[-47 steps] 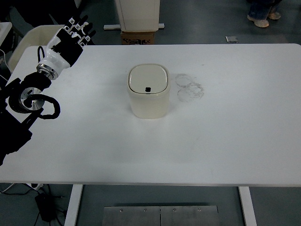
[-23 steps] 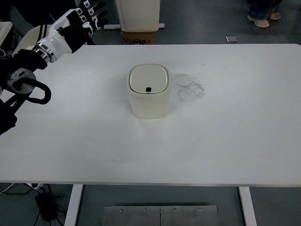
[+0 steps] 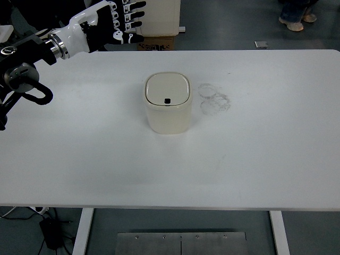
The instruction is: Open trash bin
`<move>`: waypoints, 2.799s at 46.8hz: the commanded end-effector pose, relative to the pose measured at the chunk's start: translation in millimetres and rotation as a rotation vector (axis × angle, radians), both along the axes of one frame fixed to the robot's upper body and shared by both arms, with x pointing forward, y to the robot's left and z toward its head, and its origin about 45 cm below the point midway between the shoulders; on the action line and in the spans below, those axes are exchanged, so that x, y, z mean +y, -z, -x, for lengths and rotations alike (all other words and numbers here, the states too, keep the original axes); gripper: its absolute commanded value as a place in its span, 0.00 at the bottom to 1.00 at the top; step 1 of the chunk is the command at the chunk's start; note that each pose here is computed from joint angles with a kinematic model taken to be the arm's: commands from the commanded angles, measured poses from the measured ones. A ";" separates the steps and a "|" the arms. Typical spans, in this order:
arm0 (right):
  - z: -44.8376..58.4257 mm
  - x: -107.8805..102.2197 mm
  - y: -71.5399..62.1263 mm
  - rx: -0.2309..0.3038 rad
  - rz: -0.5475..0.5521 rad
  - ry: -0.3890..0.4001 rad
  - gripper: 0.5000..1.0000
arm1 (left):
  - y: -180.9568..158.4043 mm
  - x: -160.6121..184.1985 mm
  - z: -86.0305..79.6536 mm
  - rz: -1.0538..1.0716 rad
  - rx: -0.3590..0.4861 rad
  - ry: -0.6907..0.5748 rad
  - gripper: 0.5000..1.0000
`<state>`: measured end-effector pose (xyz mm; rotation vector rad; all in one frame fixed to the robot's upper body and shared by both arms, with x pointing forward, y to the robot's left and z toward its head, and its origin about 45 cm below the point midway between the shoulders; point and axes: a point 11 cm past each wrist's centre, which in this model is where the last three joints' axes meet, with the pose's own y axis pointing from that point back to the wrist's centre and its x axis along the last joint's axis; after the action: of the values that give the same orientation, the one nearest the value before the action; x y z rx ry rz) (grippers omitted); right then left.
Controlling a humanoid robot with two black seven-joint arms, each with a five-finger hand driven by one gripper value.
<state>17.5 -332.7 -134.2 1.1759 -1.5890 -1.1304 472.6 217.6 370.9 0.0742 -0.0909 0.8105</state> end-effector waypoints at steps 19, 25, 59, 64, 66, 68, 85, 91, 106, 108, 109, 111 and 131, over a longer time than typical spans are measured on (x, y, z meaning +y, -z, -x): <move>-0.1 0.1 0.0 0.000 0.000 0.000 0.99 | -8.5 -36.6 20.7 -0.412 -0.162 0.211 1.00; -0.1 0.1 0.0 0.000 0.000 0.000 0.99 | -3.0 -39.6 22.8 -0.517 -0.154 0.247 1.00; -0.1 0.1 0.0 0.000 0.000 0.000 0.99 | 33.4 -66.0 42.7 -0.848 -0.207 0.429 1.00; -0.1 0.1 0.0 0.000 0.000 0.000 0.99 | 43.1 -70.0 49.3 -0.868 -0.195 0.463 1.00; -0.1 0.1 0.0 0.000 0.000 0.000 0.99 | 45.7 -71.1 52.0 -0.875 -0.192 0.476 1.00; -0.1 0.1 0.0 0.000 0.000 0.000 0.99 | 45.7 -72.7 53.8 -0.881 -0.194 0.486 1.00; -0.1 0.1 0.0 0.000 0.000 0.000 0.99 | 49.7 -73.0 56.5 -0.902 -0.188 0.502 1.00; -0.1 0.1 0.0 0.000 0.000 0.000 0.99 | 56.4 -70.5 58.0 -0.910 -0.173 0.507 1.00; -0.1 0.1 0.0 0.000 0.000 0.000 0.99 | 59.1 -72.7 61.8 -0.910 -0.172 0.521 1.00; -0.1 0.1 0.0 0.000 0.000 0.000 0.99 | 59.8 -72.5 61.9 -0.909 -0.170 0.521 1.00; -0.1 0.1 0.0 0.000 0.000 0.000 0.99 | 60.6 -73.0 62.3 -0.908 -0.169 0.523 1.00; -0.1 0.1 0.0 0.000 0.000 0.000 0.99 | 60.8 -73.5 62.4 -0.909 -0.169 0.524 1.00; -0.1 0.1 0.0 0.000 0.000 0.000 0.99 | -6.5 -79.3 47.0 -0.735 -0.200 0.422 1.00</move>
<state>17.7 -332.6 -134.2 1.1767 -1.5892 -1.1301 423.1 137.9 370.0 0.6739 -0.5880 0.3020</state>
